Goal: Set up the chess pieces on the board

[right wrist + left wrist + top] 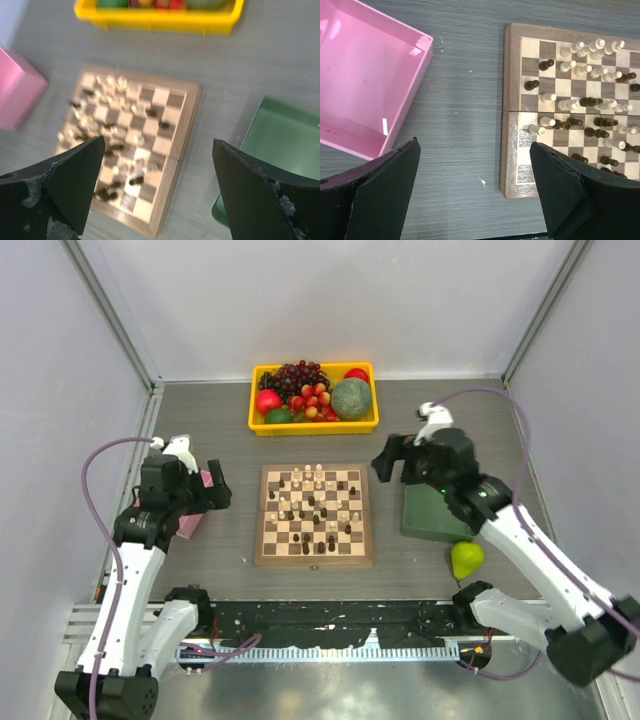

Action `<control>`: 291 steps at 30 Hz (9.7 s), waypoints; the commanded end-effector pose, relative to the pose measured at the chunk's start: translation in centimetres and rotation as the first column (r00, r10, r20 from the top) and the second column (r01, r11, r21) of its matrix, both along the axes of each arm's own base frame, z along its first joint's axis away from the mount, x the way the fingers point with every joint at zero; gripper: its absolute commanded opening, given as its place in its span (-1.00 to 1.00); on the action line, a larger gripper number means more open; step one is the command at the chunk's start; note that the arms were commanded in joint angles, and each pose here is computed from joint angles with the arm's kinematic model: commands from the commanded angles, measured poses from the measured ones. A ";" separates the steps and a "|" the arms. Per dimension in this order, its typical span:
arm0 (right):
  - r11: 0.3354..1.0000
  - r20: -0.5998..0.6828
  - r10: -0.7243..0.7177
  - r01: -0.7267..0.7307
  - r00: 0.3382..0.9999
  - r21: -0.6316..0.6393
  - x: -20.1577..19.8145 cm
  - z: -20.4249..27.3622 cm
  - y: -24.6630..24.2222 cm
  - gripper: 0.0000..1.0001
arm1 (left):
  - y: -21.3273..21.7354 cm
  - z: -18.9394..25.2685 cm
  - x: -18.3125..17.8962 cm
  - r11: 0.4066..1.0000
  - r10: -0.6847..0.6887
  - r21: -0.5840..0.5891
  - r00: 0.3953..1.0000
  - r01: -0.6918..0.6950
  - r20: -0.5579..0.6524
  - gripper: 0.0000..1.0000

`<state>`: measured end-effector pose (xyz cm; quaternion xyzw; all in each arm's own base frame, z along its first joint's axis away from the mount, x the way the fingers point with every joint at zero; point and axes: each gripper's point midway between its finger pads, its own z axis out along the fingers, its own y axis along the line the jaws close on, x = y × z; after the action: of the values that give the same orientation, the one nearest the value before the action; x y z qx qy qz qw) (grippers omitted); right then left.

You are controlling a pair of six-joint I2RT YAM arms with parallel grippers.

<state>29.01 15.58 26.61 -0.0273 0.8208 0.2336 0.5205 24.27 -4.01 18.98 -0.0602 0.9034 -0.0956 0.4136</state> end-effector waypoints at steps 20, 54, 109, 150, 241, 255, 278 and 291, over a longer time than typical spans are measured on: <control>0.941 -0.157 0.074 -0.121 0.985 -0.316 -1.5 -9.8 5.9 0.47 | 3.6 2.0 -3.3 0.984 0.094 0.136 0.986 -0.113 0.138 0.98; 0.954 -0.177 0.098 -0.143 0.979 -0.263 -1.2 -7.8 7.4 0.95 | 4.3 6.0 -2.4 0.976 0.059 0.180 0.939 -0.126 0.338 0.98; 0.930 -0.363 0.097 -0.214 0.927 -0.299 -1.9 -9.8 10.7 0.16 | 4.4 0.7 -1.6 0.970 0.057 0.224 0.987 -0.090 0.150 0.98; 0.899 -0.520 0.186 -0.358 0.833 -0.252 -2.8 -14.8 16.7 -0.03 | 4.8 -0.8 -1.3 0.963 0.079 0.253 0.994 -0.094 0.069 0.98; 0.937 -0.455 0.102 -0.239 0.884 -0.253 -5.4 -10.7 12.3 -0.52 | 4.7 -1.0 -1.3 0.964 0.074 0.253 0.996 -0.085 0.052 0.98; 0.909 -0.502 0.123 -0.301 0.856 -0.290 -10.8 -15.8 11.0 -0.53 | 4.6 -1.5 -1.0 0.966 0.069 0.250 0.997 -0.072 0.019 0.98; 0.875 -0.515 0.125 -0.339 0.848 -0.346 -10.5 -19.1 12.1 -0.54 | 4.9 -1.7 -1.0 0.960 0.084 0.267 0.996 -0.082 0.005 0.98; 0.862 -0.538 0.139 -0.370 0.831 -0.348 -11.0 -19.5 12.3 -0.53 | 4.9 -1.8 -0.9 0.961 0.084 0.265 0.996 -0.080 -0.002 0.98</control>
<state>17.85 27.11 6.77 -0.1872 0.9497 0.1019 0.2295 22.66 0.70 15.41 -0.0420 0.9170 0.0406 0.3947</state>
